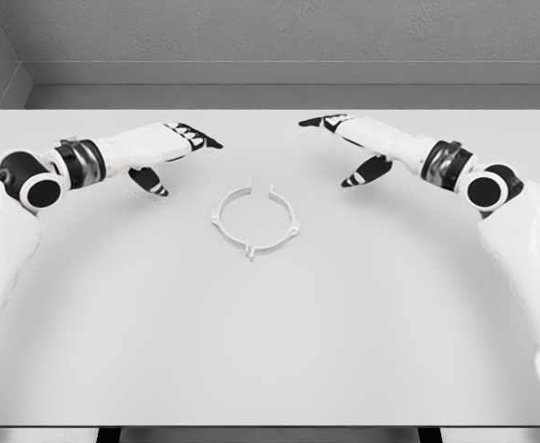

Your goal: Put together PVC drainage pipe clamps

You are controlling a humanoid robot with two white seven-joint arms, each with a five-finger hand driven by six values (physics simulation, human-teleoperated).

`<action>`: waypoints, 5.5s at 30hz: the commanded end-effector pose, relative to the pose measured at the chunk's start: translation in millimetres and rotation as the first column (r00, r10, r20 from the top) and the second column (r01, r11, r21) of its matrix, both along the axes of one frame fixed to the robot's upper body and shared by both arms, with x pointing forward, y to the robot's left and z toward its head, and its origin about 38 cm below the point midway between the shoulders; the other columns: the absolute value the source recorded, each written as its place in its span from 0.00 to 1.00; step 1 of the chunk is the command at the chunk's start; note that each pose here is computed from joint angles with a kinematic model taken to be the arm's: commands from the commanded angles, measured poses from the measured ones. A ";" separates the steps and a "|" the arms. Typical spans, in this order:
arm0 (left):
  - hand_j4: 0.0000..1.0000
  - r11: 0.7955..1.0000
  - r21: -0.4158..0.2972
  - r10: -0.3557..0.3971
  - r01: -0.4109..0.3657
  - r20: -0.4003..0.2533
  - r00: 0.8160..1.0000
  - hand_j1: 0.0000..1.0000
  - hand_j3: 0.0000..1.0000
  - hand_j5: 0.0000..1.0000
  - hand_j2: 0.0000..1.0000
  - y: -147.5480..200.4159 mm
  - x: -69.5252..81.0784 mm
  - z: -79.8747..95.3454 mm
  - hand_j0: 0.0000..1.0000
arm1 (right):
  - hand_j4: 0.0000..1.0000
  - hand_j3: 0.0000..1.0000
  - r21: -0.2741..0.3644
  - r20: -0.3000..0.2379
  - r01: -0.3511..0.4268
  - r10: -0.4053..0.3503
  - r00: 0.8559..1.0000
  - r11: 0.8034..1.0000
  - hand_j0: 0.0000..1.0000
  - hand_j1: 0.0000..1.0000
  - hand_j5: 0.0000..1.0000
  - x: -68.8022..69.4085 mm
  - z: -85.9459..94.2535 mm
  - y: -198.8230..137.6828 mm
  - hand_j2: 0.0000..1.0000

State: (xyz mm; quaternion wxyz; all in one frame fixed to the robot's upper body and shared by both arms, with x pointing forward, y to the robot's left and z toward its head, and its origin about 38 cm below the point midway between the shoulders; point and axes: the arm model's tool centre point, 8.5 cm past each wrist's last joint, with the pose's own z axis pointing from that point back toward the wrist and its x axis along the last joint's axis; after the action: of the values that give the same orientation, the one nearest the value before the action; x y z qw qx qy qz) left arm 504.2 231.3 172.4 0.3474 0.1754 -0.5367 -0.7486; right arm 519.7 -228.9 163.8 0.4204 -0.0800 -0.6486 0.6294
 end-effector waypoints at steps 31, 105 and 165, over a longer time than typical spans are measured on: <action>1.00 0.995 -0.001 -0.095 0.095 -0.010 0.995 1.00 1.00 1.00 1.00 -64.9 -2.8 -11.7 1.00 | 1.00 1.00 -0.072 0.109 0.099 -0.091 0.990 0.992 1.00 1.00 1.00 13.9 32.3 -30.3 1.00; 1.00 0.983 0.062 0.166 -0.172 0.084 0.982 1.00 1.00 1.00 1.00 94.7 13.6 52.5 1.00 | 1.00 1.00 -0.181 0.014 0.018 -0.015 1.000 0.983 1.00 1.00 1.00 -3.7 -15.9 -12.1 1.00; 1.00 0.989 -0.020 0.151 -0.149 0.088 0.985 1.00 1.00 1.00 1.00 99.3 5.8 63.6 1.00 | 1.00 1.00 -0.209 0.104 -0.344 0.371 0.923 0.915 1.00 1.00 1.00 -105.8 -19.4 85.1 1.00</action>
State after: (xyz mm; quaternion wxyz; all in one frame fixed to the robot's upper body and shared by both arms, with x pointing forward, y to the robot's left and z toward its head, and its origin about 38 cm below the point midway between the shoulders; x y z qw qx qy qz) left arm 510.4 330.0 233.7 0.3795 0.2464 -0.5381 -0.7111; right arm 413.2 -144.2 146.1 0.2356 -0.0469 -0.6169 0.7495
